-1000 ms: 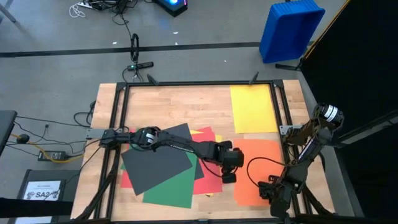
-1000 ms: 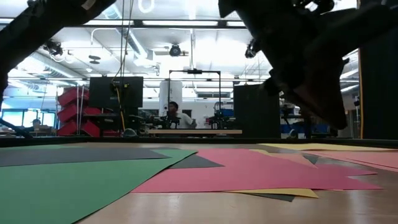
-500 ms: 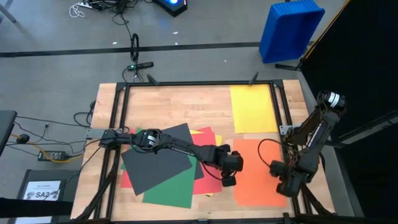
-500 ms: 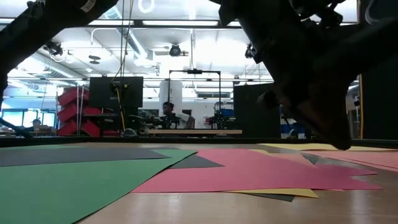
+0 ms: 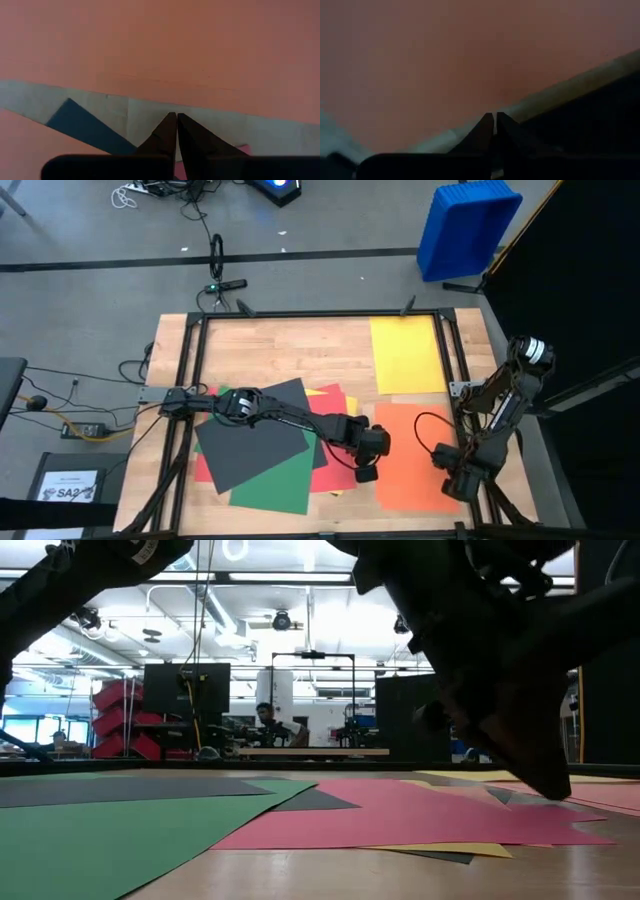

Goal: Organize paper
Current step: Stack the orange colored paper on top of the orange colored paper

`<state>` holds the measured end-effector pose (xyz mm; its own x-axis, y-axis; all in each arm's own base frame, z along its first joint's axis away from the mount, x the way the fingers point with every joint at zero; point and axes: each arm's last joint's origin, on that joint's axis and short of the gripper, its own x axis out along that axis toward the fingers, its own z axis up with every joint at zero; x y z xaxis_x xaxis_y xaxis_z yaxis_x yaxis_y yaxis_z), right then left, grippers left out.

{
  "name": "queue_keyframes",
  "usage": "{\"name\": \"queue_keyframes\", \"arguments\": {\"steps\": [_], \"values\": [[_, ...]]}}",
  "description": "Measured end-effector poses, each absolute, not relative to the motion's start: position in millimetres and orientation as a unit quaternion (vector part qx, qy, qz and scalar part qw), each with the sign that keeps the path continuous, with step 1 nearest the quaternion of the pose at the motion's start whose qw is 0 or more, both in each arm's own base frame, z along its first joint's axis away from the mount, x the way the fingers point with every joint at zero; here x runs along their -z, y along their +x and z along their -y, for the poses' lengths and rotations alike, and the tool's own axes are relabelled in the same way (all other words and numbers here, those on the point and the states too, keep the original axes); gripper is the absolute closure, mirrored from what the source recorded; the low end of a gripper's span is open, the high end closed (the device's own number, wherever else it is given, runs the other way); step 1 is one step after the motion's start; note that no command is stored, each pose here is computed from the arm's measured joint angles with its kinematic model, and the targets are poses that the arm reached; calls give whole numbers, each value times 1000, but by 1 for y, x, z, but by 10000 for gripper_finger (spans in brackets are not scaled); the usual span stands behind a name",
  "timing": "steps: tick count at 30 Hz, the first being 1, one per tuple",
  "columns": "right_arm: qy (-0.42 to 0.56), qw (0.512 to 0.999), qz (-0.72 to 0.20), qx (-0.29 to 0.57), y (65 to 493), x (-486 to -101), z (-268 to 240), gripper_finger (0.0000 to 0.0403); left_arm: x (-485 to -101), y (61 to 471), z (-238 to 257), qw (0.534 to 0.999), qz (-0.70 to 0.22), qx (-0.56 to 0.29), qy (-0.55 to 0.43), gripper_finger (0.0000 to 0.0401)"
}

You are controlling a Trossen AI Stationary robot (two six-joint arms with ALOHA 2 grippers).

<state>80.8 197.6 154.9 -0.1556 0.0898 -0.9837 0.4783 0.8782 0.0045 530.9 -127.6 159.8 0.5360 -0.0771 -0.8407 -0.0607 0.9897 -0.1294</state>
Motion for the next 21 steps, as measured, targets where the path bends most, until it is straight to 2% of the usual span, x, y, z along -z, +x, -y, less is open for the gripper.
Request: {"name": "queue_keyframes", "arguments": {"steps": [11, 21], "values": [[176, 615, -750, 167, 84, -145, -200, 403, -156, 530, 132, 868, -489, 18, -89, 401], [171, 587, -777, 151, 105, -133, -197, 403, -155, 529, 131, 862, -499, 18, -88, 401]]}}
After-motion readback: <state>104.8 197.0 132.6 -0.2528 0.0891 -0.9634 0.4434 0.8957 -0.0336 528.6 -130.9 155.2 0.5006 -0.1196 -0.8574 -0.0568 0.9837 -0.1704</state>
